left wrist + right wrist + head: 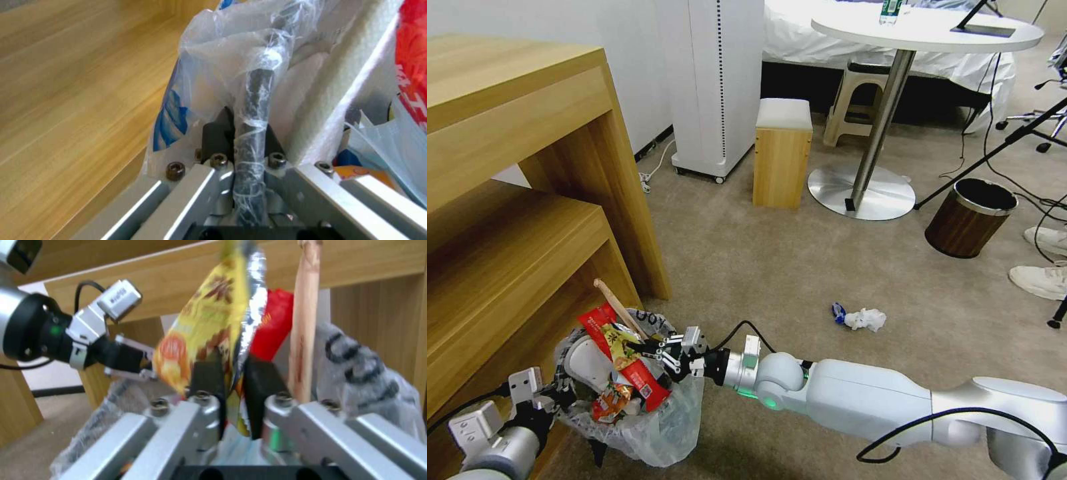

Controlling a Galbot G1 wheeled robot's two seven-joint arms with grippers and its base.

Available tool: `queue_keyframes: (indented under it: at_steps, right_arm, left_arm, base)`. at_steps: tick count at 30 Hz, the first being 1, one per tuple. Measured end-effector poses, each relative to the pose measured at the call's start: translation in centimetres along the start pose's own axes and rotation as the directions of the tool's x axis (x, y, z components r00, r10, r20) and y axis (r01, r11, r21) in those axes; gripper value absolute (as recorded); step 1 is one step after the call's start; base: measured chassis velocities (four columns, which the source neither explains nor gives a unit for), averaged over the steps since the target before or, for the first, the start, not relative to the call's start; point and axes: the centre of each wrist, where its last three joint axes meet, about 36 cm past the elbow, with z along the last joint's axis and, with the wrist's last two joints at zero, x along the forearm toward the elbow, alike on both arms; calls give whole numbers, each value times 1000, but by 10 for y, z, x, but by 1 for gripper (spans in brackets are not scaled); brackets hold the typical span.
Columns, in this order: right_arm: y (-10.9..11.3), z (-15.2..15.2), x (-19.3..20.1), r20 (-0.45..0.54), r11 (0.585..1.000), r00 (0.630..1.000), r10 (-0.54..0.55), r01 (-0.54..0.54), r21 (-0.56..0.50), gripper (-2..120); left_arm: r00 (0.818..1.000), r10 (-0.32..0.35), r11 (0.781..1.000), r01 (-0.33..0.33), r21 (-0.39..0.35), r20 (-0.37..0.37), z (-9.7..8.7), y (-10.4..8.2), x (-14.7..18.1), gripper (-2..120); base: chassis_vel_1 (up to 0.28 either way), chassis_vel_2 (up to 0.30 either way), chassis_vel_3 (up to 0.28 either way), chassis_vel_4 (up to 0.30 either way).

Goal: Pick up the trash bin and place the garbage on the floor into it.

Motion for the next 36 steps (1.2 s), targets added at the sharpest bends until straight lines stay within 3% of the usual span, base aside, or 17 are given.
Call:
queue_keyframes:
  at_steps: [2,5,13,19,20,24,36]
  right_arm:
    - [0,0,1,-3,1000,1000,2,-2,-1,18]
    - [0,0,2,-11,1000,1000,10,-10,2,34]
    - [1,-6,-1,12,1000,1000,5,-5,4,62]
    - [1,-9,2,17,1000,1000,6,-6,8,76]
    - [1,-10,3,20,1000,1000,7,-7,10,88]
    - [-2,-17,7,39,1000,999,20,-21,17,99]
    - [-7,-36,30,114,994,988,103,-106,20,100]
  left_arm:
    - [1000,0,1000,0,0,0,0,0,0,0]
    - [1000,0,1000,0,-4,1,-1,0,1,0]
    - [1000,-1,1000,1,-6,1,-1,1,-1,0]
    - [1000,-3,1000,3,-5,0,-1,2,-2,0]
    - [1000,-4,1000,4,-5,-1,-1,3,-2,0]
    - [1000,-6,1000,6,-7,-4,0,3,-2,0]
    - [1000,-10,1000,9,-24,-20,1,4,-2,0]
  base:
    - [0,0,0,0]
    - [0,0,0,0]
    - [0,0,0,0]
    - [0,0,0,0]
    - [0,0,0,0]
    - [0,0,0,0]
    - [0,0,0,0]
